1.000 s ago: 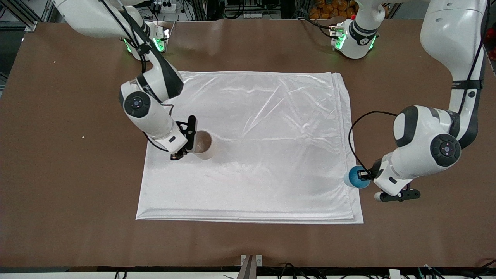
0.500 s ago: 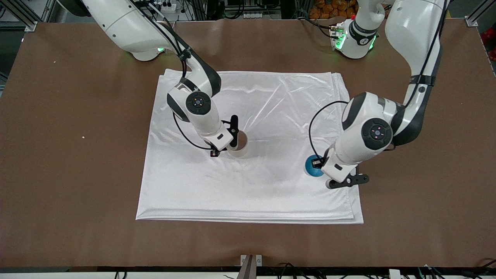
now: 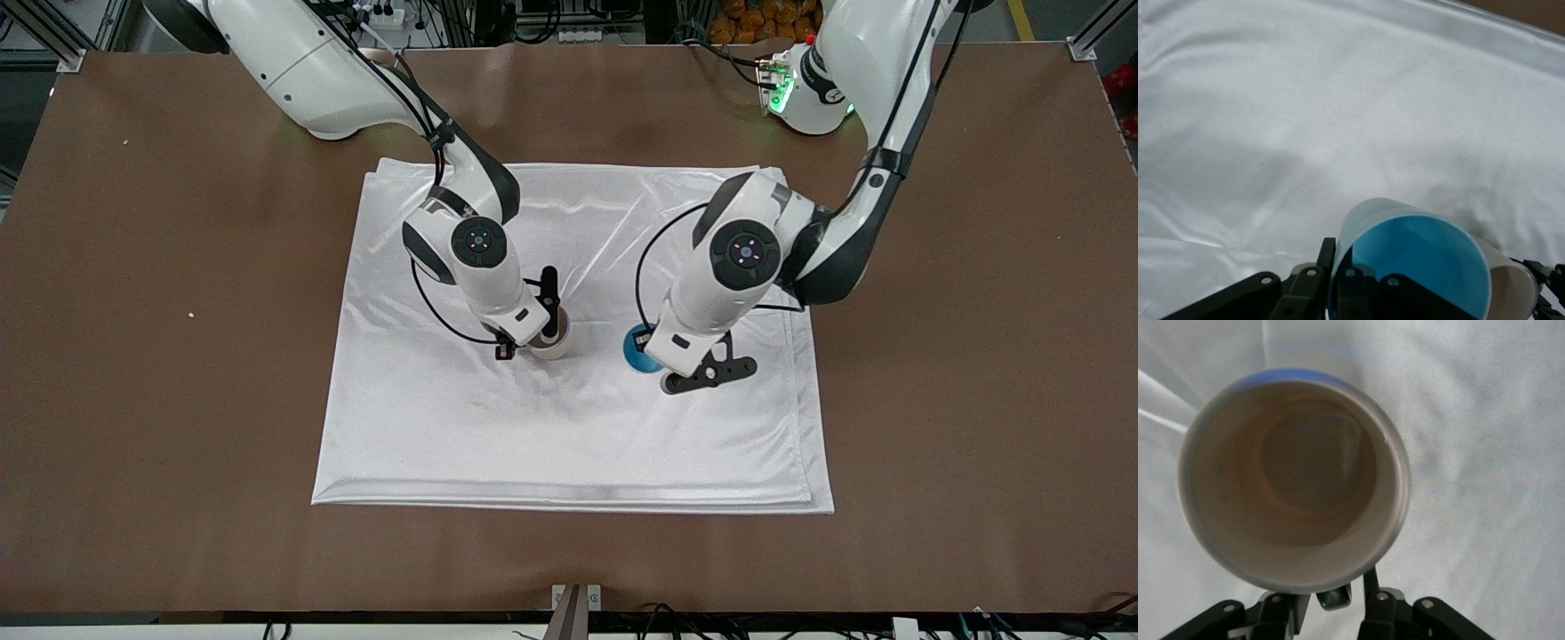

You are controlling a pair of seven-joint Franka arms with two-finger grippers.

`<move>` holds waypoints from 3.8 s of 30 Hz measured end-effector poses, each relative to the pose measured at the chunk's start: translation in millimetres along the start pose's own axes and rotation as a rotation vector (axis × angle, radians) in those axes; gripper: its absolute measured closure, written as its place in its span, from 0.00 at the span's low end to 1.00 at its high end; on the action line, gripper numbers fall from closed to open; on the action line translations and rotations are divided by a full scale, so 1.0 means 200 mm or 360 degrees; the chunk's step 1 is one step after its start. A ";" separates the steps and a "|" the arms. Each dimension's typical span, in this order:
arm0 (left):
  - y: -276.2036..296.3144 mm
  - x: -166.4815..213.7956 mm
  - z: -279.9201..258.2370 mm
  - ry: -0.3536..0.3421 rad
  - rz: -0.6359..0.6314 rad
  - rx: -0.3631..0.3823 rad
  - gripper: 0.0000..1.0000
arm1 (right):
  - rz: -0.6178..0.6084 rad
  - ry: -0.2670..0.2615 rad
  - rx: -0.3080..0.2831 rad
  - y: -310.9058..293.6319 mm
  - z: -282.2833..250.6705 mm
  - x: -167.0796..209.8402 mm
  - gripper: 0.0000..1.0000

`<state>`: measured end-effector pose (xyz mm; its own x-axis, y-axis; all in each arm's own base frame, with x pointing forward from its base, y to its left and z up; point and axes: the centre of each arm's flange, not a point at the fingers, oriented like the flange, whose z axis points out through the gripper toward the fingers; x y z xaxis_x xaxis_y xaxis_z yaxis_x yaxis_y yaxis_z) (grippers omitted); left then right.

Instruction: Place blue cup into white mug on cloth

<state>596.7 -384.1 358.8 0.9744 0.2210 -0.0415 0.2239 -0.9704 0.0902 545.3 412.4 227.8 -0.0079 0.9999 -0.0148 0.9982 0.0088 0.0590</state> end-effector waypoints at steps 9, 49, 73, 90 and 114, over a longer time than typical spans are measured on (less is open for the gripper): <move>0.15 -0.16 0.03 -0.0011 0.0046 0.0009 0.96 | 0.0135 -0.0053 0.0006 0.05 -0.09 -0.03 0.18; 0.54 -0.56 0.45 0.0106 0.0130 -0.0056 0.96 | 0.1301 -0.0292 -0.0052 0.10 -1.74 -1.48 0.00; 0.57 -0.60 0.61 0.0163 0.0129 -0.0051 0.95 | 0.2162 -0.0233 -0.0027 0.15 -1.85 -1.98 0.00; 0.60 -0.57 0.48 0.0227 0.0140 -0.0101 0.22 | 0.2299 -0.0155 -0.0003 0.16 -1.87 -1.97 0.00; 0.14 0.03 0.19 0.0302 0.0154 -0.0005 0.00 | 0.2458 -0.0094 0.0052 0.17 -1.83 -2.20 0.00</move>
<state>607.7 -413.2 322.3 0.9776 0.1413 0.1559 0.1287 -0.9878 0.0879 560.1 -23.0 601.0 0.9995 0.0331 -0.0004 0.0331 -0.9989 0.0325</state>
